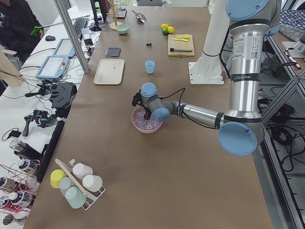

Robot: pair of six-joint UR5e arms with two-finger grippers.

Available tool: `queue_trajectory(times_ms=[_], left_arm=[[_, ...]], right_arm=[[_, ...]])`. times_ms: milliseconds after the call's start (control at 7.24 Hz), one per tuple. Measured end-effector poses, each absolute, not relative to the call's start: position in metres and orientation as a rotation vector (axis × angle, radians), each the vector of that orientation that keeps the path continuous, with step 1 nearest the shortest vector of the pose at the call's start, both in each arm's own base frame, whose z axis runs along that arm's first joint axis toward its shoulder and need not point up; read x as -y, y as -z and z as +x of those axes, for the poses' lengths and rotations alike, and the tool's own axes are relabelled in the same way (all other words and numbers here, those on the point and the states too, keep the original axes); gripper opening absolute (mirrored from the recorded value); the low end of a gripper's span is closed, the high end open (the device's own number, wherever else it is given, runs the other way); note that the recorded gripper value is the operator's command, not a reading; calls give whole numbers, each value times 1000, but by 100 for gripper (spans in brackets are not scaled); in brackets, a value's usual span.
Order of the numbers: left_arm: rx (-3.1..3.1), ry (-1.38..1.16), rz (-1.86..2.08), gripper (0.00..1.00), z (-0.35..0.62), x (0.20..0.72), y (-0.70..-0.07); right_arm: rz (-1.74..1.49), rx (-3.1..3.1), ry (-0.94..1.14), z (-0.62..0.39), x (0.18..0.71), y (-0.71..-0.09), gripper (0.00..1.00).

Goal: Put ice and cherries in cup
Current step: 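Lower the left gripper into the ice and grasp another cube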

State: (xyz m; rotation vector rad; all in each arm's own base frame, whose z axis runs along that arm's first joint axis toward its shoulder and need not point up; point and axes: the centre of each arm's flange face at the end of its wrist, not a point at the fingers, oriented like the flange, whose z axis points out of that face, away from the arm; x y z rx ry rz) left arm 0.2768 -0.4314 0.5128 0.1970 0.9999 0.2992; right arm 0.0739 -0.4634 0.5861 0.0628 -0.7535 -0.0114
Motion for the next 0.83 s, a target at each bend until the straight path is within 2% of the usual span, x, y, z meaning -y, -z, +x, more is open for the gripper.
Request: queue_trajectory(times_ms=[138, 828], left_arm=[[-1000, -301, 198, 0, 277, 431, -512], [-1013, -309, 205, 0, 273, 429, -506]], right_arm=[[65, 753, 12, 74, 464, -585, 100], [70, 754, 13, 74, 465, -582, 100]])
